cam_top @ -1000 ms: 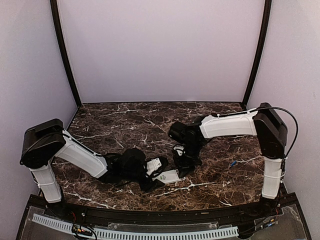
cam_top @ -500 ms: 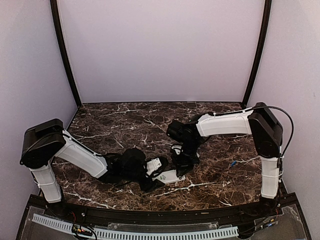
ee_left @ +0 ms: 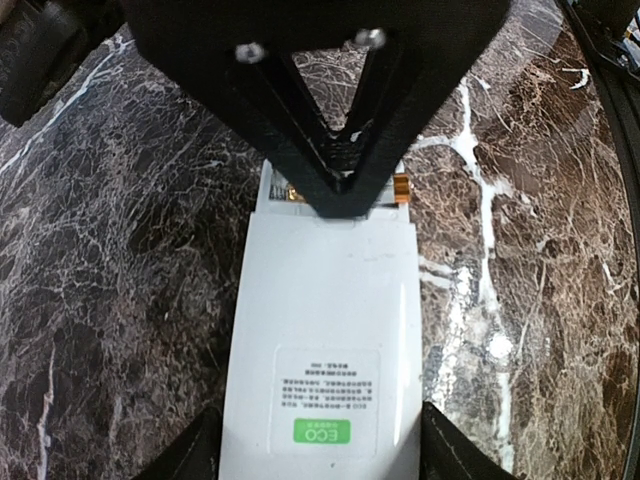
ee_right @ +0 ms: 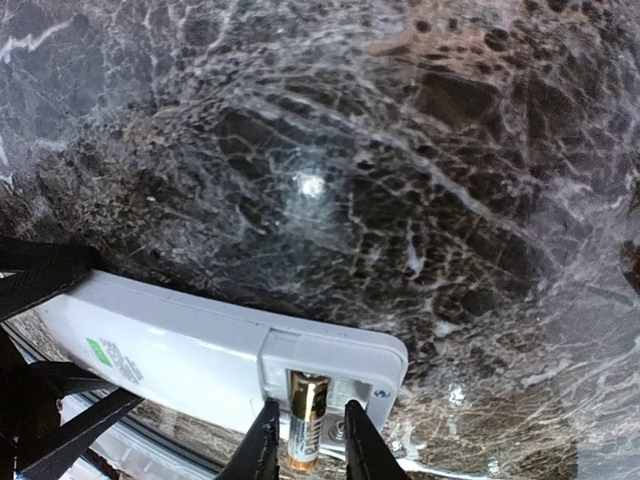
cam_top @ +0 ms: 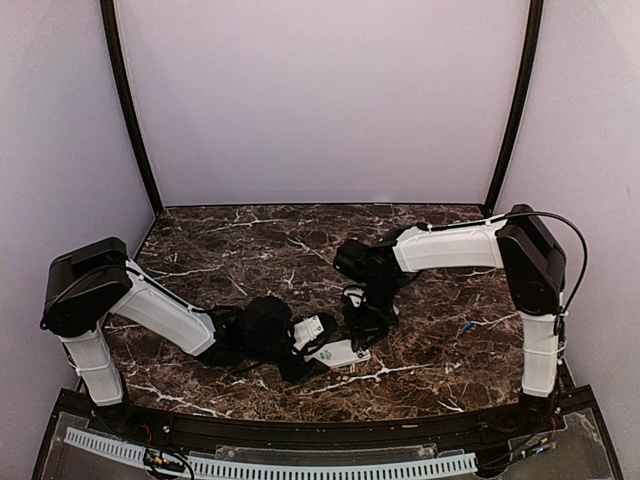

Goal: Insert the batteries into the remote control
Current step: Load the battery into the battery compartment, then press the battery in the battery compartment.

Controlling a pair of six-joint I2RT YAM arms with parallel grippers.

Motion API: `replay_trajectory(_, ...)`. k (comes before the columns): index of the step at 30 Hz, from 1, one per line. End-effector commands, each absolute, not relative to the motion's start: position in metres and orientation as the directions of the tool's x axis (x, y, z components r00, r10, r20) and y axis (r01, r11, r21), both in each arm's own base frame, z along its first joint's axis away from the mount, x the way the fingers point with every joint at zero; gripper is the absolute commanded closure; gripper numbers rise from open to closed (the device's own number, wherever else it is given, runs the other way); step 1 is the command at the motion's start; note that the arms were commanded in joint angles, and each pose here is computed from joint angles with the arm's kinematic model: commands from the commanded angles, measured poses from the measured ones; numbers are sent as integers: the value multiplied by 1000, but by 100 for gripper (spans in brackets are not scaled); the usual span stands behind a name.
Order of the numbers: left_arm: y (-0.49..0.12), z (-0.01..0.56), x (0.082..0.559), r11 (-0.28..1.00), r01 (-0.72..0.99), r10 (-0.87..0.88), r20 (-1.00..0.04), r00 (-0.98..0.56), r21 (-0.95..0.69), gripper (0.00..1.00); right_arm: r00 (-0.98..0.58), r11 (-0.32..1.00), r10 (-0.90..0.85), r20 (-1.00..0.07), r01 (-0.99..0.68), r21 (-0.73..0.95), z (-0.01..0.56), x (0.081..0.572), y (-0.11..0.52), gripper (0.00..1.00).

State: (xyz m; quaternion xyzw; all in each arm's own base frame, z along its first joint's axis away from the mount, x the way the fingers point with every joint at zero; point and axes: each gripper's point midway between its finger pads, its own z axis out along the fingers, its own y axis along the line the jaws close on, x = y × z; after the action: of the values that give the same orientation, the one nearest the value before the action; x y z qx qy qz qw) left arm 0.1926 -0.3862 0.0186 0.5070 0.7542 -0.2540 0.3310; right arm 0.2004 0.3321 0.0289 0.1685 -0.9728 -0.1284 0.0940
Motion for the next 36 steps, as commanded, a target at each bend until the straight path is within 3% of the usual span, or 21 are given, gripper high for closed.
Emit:
replay_trajectory(1, -359, -22, 180, 382, 920, 693, -632, -347, -86, 37, -928, 912, -355, 113, -317, 260, 30, 207, 330, 73)
replay_trajectory(11, -359, -23, 179, 382, 920, 692, -632, -347, -87, 37, -926, 909, -357, 121, -314, 275, 54, 193, 316, 71)
replay_trajectory(36, -359, -23, 180, 384, 919, 691, -633, -350, -89, 37, -932, 893, -330, 148, -257, 370, 40, 179, 323, 83)
